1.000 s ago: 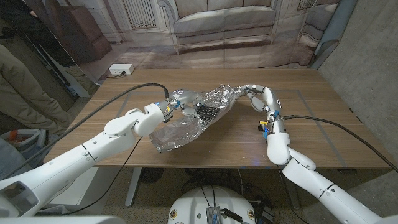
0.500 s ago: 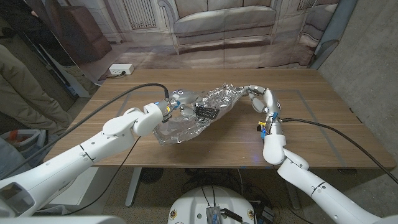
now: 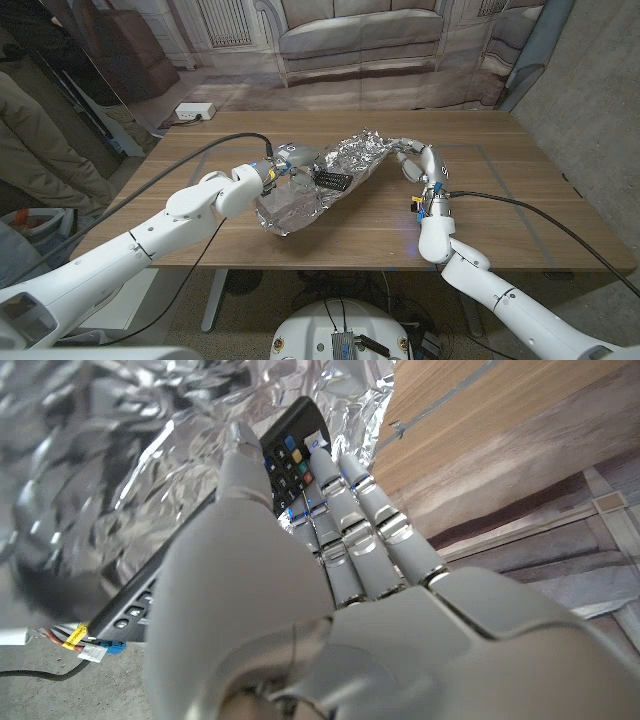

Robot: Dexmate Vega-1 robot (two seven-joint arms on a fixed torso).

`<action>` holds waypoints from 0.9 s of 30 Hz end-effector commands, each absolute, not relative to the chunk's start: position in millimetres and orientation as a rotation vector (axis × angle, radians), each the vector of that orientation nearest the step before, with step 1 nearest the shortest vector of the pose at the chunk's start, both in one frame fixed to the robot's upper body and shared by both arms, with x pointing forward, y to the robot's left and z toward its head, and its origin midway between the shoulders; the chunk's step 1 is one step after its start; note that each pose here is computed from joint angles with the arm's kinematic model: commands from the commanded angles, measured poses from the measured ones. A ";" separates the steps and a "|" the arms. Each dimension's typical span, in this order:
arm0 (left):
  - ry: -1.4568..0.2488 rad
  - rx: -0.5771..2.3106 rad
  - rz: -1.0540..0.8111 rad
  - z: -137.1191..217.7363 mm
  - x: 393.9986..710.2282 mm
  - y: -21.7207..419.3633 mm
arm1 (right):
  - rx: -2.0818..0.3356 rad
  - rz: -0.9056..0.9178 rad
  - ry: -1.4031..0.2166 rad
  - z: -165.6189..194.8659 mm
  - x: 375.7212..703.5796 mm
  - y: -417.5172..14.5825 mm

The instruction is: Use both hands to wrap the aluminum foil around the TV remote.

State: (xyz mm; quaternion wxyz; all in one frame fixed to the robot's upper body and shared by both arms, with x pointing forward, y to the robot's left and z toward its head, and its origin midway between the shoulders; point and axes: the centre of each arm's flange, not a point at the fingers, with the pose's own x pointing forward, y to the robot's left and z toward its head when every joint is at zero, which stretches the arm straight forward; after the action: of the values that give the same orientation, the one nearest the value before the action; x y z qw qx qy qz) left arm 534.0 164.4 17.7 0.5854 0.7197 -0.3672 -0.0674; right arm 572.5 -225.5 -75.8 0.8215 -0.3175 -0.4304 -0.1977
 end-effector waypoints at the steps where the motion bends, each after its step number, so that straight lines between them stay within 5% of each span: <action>1: -0.863 1.683 -0.164 18.3 535.5 161.1 | -0.790 -0.388 -0.815 -74.7 575.3 -232.6; 27: -0.868 1.672 -0.182 25.2 533.7 155.1 | -0.956 -0.238 -0.691 -53.9 573.4 -256.1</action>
State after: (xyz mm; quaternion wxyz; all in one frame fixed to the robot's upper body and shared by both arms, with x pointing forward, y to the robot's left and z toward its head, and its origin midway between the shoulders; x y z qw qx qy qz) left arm 533.0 160.9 25.5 0.5783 0.7239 -0.3696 -0.0697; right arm 571.1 -250.5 -68.5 0.8277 -0.4187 -0.3414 -0.1518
